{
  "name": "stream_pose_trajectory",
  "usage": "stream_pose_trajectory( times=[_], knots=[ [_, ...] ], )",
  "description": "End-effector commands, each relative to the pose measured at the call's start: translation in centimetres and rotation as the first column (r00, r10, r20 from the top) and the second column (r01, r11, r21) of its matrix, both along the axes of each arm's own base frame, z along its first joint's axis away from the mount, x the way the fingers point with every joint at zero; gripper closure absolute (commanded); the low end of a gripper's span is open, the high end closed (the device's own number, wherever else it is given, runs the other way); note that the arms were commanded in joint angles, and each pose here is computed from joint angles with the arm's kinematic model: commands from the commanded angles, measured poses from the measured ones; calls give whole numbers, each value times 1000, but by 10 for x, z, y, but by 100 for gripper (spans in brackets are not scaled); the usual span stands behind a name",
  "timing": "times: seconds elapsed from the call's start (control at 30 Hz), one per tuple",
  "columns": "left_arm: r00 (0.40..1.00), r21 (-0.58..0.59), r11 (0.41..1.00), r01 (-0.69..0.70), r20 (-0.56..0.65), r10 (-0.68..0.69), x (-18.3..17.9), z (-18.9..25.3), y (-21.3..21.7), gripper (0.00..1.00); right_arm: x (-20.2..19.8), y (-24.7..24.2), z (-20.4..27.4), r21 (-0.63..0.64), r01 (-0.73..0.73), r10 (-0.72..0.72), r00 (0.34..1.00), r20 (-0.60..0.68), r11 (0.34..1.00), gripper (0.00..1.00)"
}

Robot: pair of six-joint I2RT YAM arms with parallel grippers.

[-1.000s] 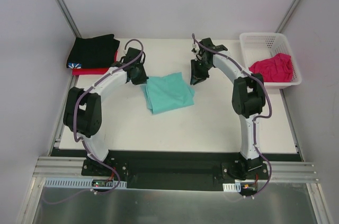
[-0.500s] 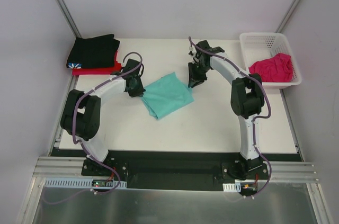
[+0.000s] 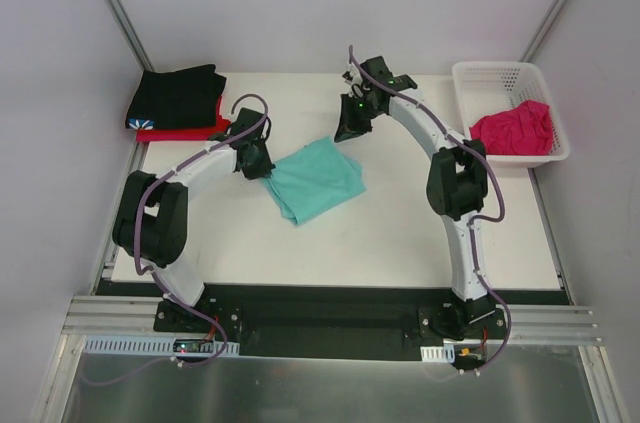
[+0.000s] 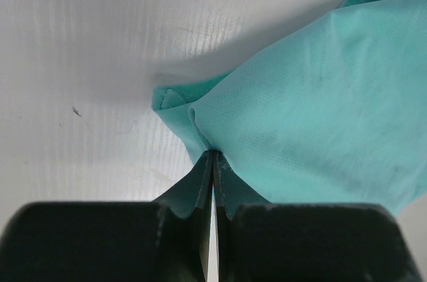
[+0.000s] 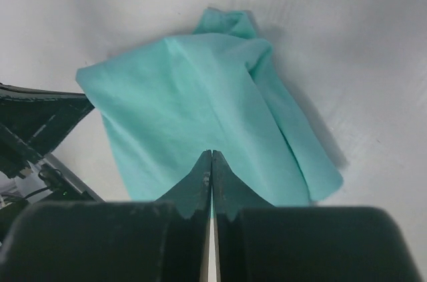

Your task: Fold and stack the t-shirts

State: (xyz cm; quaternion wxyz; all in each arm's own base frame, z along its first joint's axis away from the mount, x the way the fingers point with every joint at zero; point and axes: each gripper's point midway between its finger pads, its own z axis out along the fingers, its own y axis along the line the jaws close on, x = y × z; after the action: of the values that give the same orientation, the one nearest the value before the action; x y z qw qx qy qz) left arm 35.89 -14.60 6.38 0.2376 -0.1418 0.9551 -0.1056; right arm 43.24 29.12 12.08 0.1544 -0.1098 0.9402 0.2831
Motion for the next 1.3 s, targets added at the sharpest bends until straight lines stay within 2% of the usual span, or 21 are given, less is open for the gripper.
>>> stream_pose_trajectory(
  times=[0.0,0.13,0.23,0.47,0.7,0.93,1.1,1.27],
  knots=[
    [998,-19,1000,-9,55,10,7,21,-1,100,-4,46,-5,139,-46,55,997,-61,989,99],
    [999,-9,1000,-11,42,11,5,15,1,100,-6,70,-9,229,-70,92,992,-86,971,99],
    [999,-3,1000,-13,42,13,4,15,2,100,-5,76,-18,238,-76,100,991,-91,968,99],
    [999,15,1000,-13,32,13,-7,10,9,100,18,59,-36,193,-100,106,994,-22,976,99],
    [1000,38,999,-18,14,18,-19,3,17,100,38,38,-66,178,-63,72,996,-45,982,99],
    [1000,40,999,-24,-1,24,-26,-2,19,100,32,29,-95,158,-46,62,993,-101,986,99],
    [1000,36,999,-26,-9,26,-26,-4,18,100,31,29,-92,166,-55,71,993,-93,985,99],
    [1000,29,999,-19,-5,20,-24,-2,16,100,37,25,-67,182,-51,63,996,-63,982,97]
  ],
)
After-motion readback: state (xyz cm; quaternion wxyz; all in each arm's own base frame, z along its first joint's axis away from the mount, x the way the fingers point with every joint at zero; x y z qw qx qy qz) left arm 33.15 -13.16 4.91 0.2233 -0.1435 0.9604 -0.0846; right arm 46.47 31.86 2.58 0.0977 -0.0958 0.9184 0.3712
